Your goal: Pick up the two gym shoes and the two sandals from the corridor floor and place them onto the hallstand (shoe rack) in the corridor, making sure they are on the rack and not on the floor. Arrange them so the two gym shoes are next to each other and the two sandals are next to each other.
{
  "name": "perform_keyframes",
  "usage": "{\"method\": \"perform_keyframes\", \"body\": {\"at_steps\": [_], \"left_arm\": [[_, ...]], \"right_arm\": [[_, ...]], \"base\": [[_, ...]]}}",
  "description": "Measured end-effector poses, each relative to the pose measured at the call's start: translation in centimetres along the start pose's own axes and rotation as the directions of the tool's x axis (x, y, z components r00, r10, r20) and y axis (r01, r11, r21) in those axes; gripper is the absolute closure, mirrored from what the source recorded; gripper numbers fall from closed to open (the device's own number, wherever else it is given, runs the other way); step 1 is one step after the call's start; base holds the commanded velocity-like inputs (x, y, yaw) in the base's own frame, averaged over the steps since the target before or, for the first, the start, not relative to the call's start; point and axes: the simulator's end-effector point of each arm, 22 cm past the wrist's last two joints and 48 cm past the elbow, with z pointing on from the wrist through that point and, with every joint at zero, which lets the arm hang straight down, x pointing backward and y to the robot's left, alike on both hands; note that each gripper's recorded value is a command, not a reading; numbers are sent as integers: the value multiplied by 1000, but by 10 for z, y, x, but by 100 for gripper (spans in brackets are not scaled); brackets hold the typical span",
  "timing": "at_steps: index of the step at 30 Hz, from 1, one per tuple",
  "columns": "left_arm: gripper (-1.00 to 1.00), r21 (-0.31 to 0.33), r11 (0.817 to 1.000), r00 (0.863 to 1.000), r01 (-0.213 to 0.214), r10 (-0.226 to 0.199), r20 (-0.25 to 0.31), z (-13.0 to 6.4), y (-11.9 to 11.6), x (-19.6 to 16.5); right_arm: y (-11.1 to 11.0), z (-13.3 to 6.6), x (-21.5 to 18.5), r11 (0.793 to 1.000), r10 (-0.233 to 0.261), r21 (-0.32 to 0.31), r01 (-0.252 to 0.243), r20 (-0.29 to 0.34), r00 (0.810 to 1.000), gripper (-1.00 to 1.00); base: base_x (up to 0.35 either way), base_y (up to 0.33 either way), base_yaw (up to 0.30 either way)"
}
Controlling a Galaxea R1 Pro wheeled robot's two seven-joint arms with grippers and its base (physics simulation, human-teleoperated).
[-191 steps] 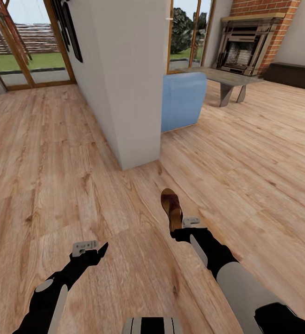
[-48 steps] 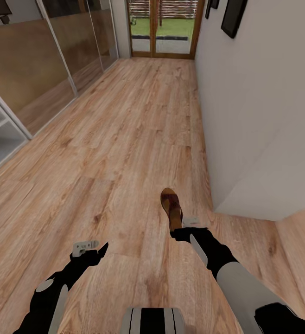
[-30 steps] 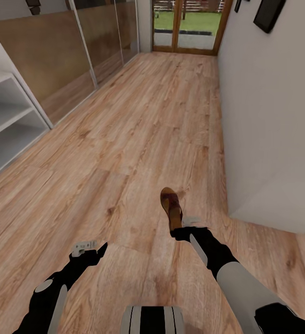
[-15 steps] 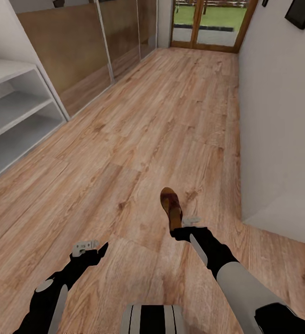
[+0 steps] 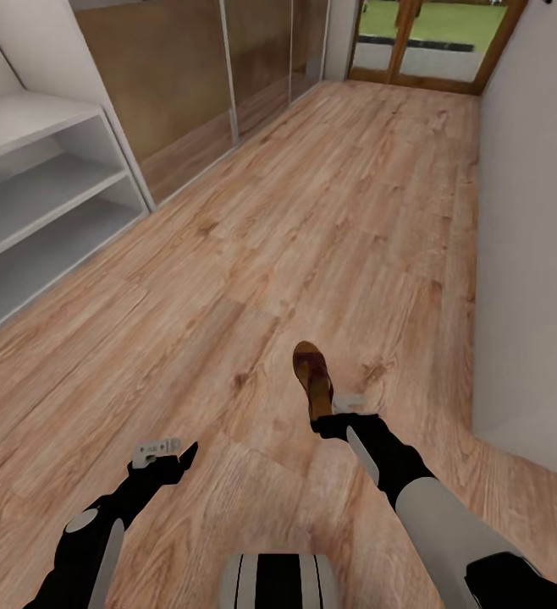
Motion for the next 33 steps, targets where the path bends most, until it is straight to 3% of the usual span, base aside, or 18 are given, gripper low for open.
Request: {"method": "perform_keyframes", "body": {"at_steps": [33], "left_arm": [[-100,-9,1000,999,9,-9,-39,7,5,20]], "right_arm": [[-1,16,21,1000,6,-3,-6,-40,999,100]], "base": [[96,-81,202]]}}
